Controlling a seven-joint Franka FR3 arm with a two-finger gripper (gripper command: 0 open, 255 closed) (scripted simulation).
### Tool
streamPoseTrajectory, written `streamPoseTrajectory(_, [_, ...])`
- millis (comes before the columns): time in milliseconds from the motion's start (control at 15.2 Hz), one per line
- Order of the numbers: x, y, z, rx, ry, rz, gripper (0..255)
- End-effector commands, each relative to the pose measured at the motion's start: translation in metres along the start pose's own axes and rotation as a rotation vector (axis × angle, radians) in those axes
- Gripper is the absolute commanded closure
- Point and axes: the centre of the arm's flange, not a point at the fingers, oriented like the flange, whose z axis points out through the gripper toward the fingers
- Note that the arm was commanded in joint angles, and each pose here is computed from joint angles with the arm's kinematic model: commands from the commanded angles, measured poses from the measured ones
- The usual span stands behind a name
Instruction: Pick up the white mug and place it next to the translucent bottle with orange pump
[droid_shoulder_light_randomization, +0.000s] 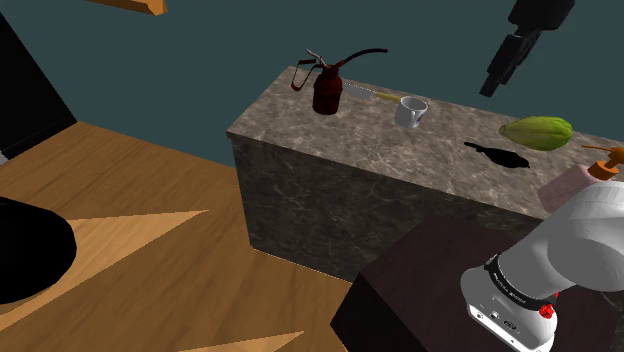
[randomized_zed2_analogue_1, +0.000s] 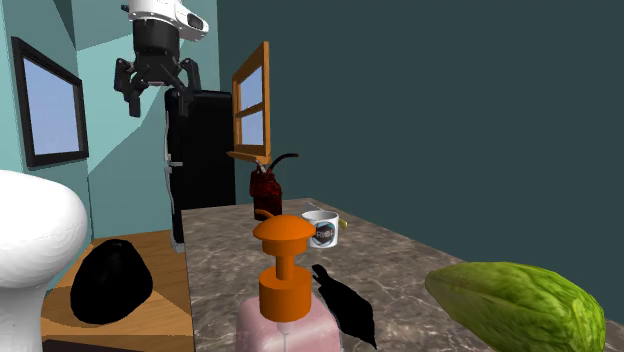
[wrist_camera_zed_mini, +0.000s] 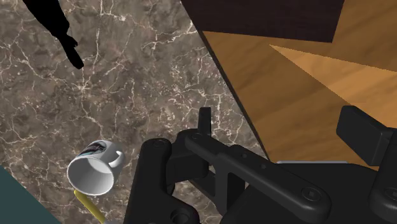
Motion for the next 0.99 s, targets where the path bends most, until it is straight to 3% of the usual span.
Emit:
streamPoseTrajectory(0, [0.0,0.0,0.0,0.0,0.0,0.0,0])
streamPoseTrajectory(924, [0.094,0.137,0.085,0.013,0.0,-0.014,0])
